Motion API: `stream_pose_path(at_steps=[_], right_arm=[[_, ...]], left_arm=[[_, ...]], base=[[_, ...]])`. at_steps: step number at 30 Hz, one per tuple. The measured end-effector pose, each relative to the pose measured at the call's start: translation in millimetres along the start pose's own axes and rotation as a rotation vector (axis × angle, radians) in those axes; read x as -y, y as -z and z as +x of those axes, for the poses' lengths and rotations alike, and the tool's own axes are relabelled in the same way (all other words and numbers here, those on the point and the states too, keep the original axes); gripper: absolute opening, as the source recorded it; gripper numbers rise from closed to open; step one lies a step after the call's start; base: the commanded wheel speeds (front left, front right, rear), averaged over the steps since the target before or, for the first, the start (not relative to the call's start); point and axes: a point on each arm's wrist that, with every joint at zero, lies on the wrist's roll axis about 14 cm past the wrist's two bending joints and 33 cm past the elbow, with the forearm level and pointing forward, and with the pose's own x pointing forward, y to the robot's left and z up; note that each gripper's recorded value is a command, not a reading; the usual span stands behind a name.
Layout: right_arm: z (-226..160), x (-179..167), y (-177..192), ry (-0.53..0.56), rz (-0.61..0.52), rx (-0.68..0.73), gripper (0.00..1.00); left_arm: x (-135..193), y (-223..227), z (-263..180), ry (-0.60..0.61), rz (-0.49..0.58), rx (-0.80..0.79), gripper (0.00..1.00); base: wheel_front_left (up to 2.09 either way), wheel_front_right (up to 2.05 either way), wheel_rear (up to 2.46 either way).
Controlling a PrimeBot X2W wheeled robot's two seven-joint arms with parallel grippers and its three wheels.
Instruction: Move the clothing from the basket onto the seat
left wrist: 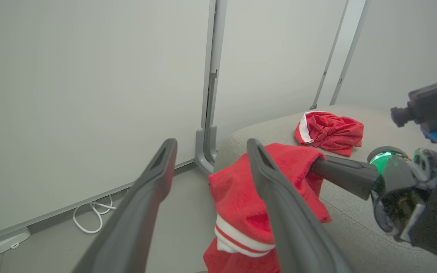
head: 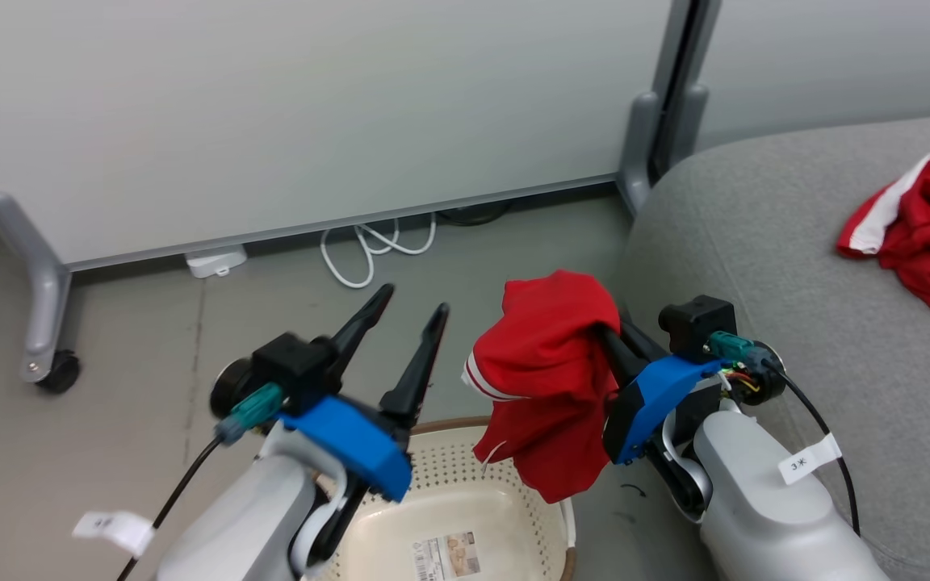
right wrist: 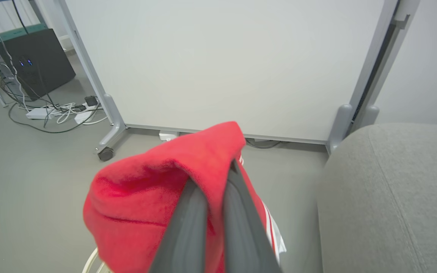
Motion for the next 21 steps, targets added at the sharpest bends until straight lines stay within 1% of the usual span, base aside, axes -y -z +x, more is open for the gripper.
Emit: stream_pose_path(at_steps=[8, 13, 21], right_arm=[[-14, 24, -9, 0.06, -0.016, 0.029, 0.0], [-31, 40, -4, 0.113, -0.001, 0.022, 0.0], [-57, 70, 0, 0.216, 0.017, 0.021, 0.0]], left_arm=[[-11, 17, -15, -0.054, -0.001, 0.009, 1.0], [-17, 31, -24, -0.091, -0.017, -0.009, 1.0], [-6, 56, -22, -0.04, -0.028, -0.059, 1.0]], base=[[0.0, 0.0, 0.0], [0.0, 0.0, 0.0], [0.0, 0.0, 0.0]])
